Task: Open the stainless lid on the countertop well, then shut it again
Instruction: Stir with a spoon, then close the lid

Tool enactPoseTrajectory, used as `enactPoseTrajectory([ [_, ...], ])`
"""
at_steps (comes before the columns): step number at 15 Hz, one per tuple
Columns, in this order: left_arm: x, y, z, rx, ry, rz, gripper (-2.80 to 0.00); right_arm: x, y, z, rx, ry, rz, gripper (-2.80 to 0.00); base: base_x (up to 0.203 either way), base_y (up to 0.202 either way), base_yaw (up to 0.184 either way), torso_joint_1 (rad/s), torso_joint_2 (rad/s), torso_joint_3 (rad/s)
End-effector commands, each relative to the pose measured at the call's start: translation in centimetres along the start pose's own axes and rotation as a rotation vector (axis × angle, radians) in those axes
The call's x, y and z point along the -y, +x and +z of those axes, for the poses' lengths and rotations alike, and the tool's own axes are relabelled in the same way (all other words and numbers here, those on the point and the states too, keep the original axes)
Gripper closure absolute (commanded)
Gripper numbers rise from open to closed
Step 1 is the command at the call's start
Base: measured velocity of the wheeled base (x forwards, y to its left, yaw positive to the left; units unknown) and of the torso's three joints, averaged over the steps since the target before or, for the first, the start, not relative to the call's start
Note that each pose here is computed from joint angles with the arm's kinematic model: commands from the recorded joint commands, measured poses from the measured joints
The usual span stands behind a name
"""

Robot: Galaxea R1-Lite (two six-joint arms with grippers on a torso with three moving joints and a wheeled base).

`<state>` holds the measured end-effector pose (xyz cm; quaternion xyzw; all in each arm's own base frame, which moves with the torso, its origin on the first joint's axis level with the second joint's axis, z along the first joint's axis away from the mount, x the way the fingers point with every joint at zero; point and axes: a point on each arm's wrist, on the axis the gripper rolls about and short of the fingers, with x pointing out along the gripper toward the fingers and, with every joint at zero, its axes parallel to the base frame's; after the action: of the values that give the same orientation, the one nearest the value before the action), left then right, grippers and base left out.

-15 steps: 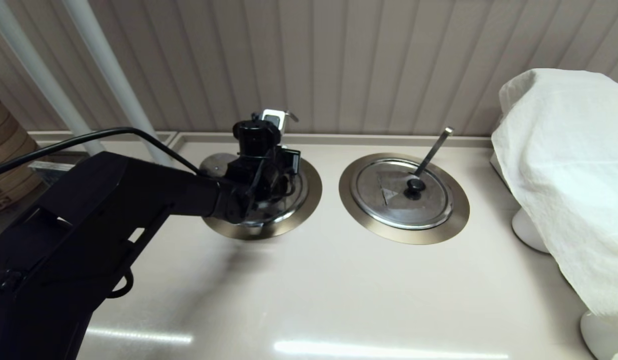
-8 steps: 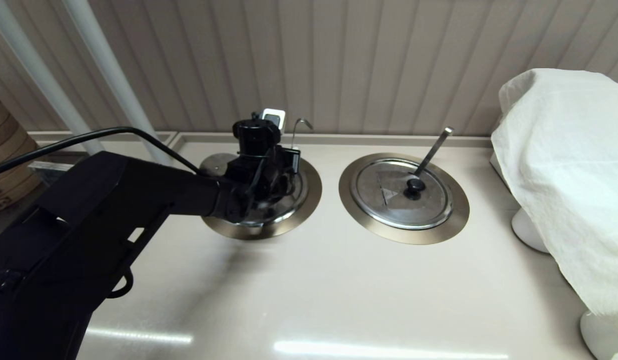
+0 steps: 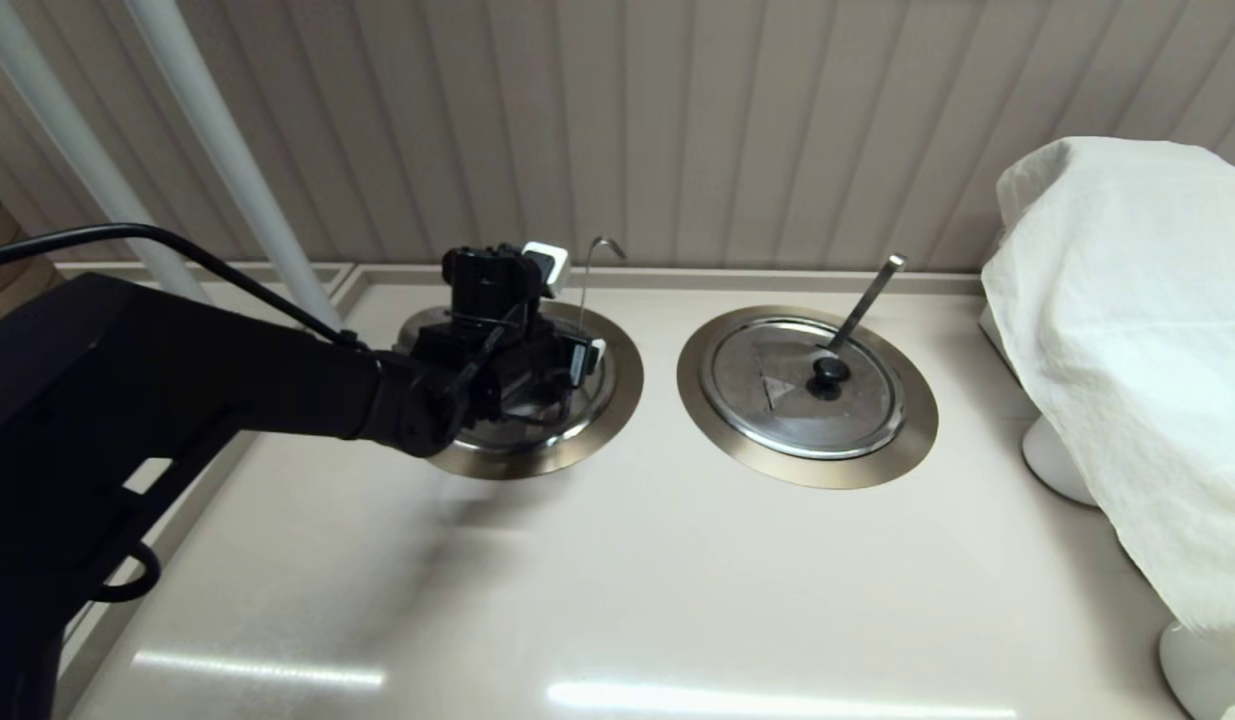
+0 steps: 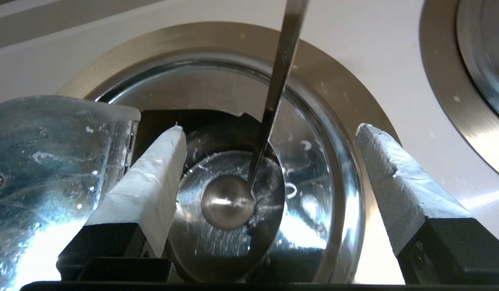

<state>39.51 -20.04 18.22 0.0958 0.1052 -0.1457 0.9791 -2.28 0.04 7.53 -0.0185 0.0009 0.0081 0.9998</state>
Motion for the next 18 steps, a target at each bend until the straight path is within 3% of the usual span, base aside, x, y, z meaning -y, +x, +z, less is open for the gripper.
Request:
enactPoseTrajectory([
  [1,-1.9,-1.9,1.5,0.01,0.012,0.02,-2.8,0.0,0.0,0.0,0.001,0.0,0.001,-2.8,0.0,0.0,0.0,0.0,0.0,0.0],
  [3,-4.7,-2.0,1.0,-0.016,0.105,0.094,-2.8,0.0,0.0,0.0,0.001,0.0,0.001,-2.8,0.0,0.0,0.0,0.0,0.0,0.0],
  [6,-8.8,-2.5,0.8,-0.026,0.09,0.184,-2.8,0.0,0.0,0.0,0.001,0.0,0.001,-2.8,0.0,0.0,0.0,0.0,0.0,0.0],
  [10,-9.5,-4.4,0.2,-0.032,-0.165,0.178,-2.8,0.0,0.0,0.0,0.001,0.0,0.001,-2.8,0.0,0.0,0.0,0.0,0.0,0.0],
  [14,-9.8,-6.0,1.3,0.001,-0.527,0.184,-2.8,0.0,0.0,0.0,0.001,0.0,0.001,-2.8,0.0,0.0,0.0,0.0,0.0,0.0],
  [16,-11.6,-6.2,1.1,0.017,-0.619,0.22,-2.8,0.0,0.0,0.0,0.001,0.0,0.001,-2.8,0.0,0.0,0.0,0.0,0.0,0.0],
  [18,-11.7,-6.4,-0.3,-0.015,-0.669,0.131,-2.8,0.0,0.0,0.0,0.001,0.0,0.001,-2.8,0.0,0.0,0.0,0.0,0.0,0.0],
])
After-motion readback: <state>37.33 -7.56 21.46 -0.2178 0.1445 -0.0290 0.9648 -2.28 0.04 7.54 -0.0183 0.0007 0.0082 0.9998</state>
